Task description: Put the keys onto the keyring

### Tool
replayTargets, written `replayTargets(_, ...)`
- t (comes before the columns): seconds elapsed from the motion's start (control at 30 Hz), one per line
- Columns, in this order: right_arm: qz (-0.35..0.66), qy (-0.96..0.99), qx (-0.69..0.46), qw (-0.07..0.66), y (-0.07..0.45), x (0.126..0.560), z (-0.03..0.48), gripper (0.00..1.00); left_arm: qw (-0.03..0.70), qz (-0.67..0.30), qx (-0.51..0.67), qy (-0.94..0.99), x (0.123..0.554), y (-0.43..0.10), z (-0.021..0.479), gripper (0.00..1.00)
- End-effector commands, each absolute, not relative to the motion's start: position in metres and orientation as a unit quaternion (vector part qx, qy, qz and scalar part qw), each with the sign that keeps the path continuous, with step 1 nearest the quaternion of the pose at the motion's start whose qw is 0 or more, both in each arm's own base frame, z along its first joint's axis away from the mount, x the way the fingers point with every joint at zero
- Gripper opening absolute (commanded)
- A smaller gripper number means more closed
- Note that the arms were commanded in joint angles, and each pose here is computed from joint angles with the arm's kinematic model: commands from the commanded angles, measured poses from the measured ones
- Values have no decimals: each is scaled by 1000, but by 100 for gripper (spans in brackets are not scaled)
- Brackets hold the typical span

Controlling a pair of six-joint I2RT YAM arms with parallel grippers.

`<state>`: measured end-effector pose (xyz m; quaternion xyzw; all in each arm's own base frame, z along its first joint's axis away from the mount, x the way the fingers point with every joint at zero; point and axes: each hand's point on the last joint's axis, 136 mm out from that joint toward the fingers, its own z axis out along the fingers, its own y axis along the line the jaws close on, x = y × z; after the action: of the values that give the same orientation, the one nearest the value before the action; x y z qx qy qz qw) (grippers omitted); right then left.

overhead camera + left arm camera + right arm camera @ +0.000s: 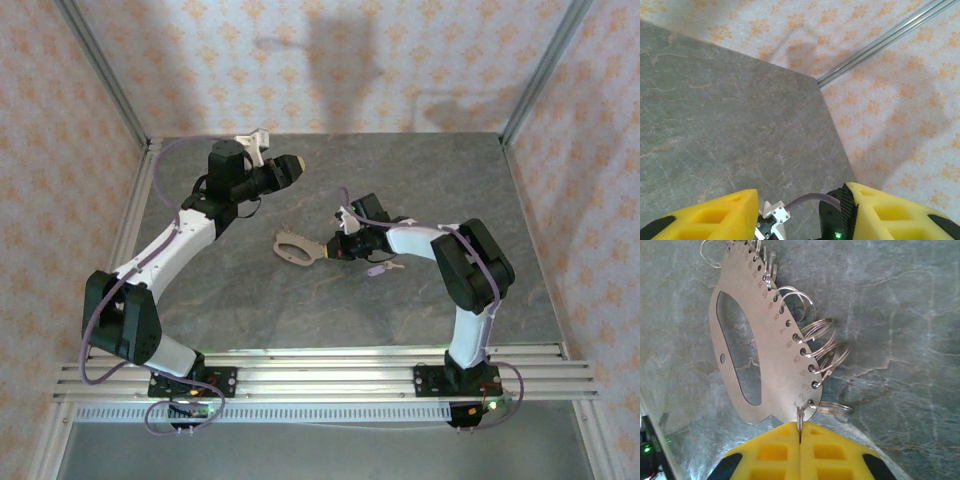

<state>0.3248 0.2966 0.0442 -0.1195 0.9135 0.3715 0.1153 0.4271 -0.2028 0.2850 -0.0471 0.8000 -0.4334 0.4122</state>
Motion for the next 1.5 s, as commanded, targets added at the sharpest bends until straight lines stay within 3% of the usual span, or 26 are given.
replayTargets(0.0,347,921,-122,127,288,325,42,2,424,-444,-42,788,424,-205,296,48)
replayTargets(0.13,345,922,-117,130,287,326,43,13,425,-443,-41,788,422,-204,296,48)
replayTargets(0.3,345,922,-114,132,287,325,45,17,425,-443,-41,788,421,-205,295,48)
replayTargets(0.87,350,920,-116,130,295,324,46,19,423,-448,-38,787,424,-210,295,48)
replayTargets(1.17,343,924,-112,127,293,322,41,13,423,-449,-38,786,425,-210,295,48)
replayTargets(1.47,326,931,-104,126,288,323,33,16,423,-451,-38,785,425,-211,295,48)
